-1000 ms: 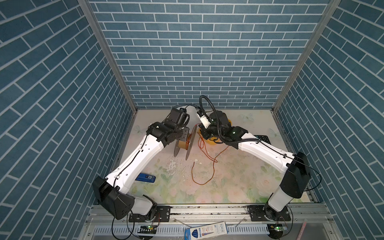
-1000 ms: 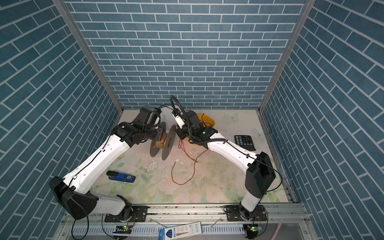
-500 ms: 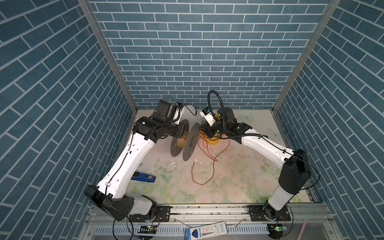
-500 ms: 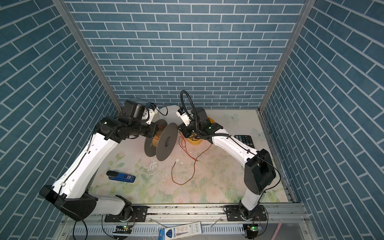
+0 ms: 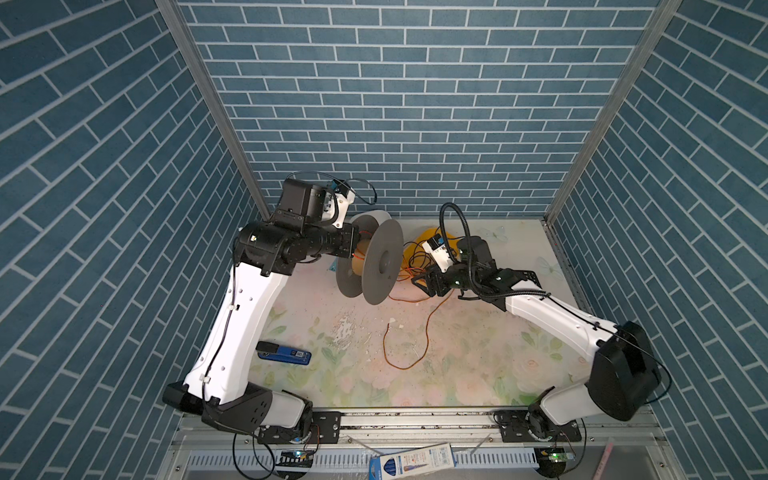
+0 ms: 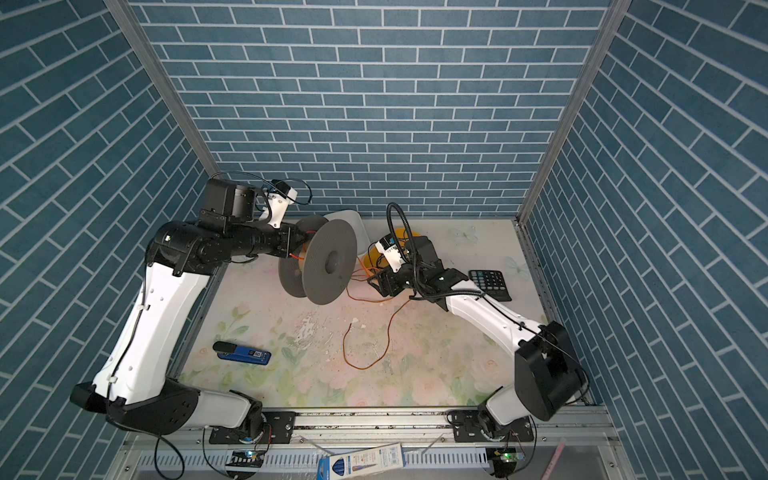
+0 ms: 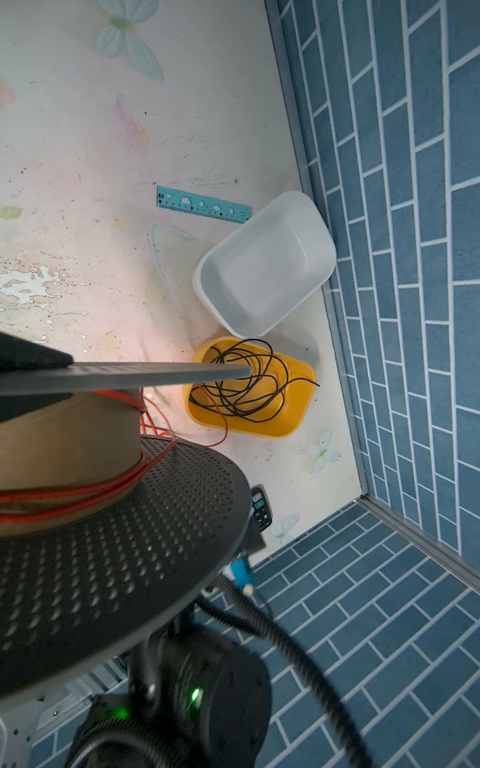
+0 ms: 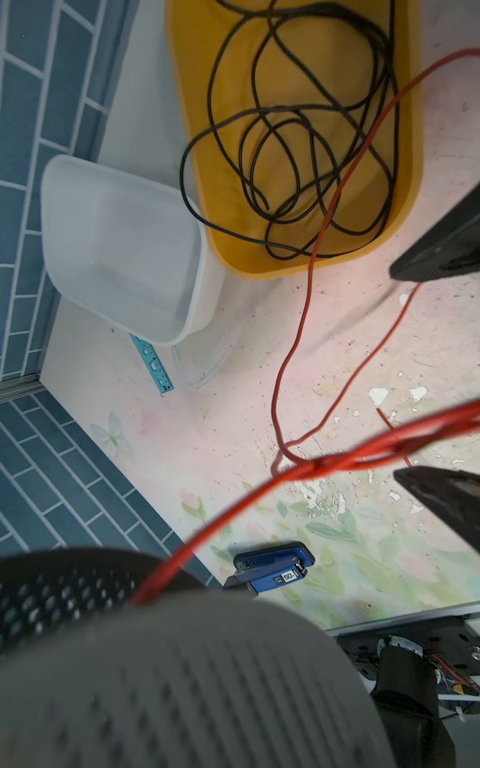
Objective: Wrap the cables
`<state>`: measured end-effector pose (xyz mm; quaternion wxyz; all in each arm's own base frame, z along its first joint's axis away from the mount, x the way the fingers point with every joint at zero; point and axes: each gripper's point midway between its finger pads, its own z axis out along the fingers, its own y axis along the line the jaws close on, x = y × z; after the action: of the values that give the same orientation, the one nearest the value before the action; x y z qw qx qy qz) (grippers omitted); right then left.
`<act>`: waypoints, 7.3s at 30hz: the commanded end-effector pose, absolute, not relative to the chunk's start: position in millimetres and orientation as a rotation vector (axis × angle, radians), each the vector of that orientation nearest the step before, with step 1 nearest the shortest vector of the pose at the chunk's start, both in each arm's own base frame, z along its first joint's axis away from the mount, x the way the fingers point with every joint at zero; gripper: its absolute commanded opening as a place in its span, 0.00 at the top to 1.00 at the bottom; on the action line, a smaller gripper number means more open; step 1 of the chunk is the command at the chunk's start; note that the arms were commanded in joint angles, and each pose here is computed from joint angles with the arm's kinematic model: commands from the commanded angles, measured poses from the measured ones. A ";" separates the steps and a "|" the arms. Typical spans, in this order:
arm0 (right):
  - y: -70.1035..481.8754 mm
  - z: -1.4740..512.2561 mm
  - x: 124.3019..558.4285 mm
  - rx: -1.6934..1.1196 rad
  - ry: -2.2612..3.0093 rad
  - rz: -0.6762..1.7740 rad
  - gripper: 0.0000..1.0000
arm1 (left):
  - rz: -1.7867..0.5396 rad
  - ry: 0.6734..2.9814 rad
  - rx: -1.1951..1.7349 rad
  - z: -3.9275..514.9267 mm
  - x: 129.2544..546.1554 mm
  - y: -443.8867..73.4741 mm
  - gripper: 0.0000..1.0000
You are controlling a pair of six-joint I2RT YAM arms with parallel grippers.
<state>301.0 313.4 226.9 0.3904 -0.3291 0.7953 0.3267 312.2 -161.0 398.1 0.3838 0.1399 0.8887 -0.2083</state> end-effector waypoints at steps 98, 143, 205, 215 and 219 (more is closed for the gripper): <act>193.4 248.7 332.9 -0.434 2.040 0.415 1.00 | -0.367 2.073 0.029 463.0 297.8 -76.2 1.00; 240.9 288.9 338.7 -0.750 1.917 0.609 0.78 | -0.584 2.059 0.183 461.5 296.7 -113.5 1.00; 348.1 176.6 311.1 -0.076 2.196 1.580 0.42 | -0.693 1.971 0.188 478.4 293.3 -125.1 1.00; 383.4 171.9 308.6 0.018 2.207 1.748 0.51 | -0.686 1.980 0.183 473.1 295.0 -124.4 1.00; 386.7 176.2 310.6 0.024 2.180 1.773 0.72 | -0.676 1.986 0.184 471.6 294.8 -123.3 1.00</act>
<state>300.7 376.5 140.4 0.1482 0.0095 0.7985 0.5833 299.3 -123.3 443.4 0.4510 0.0677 0.8491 -0.2665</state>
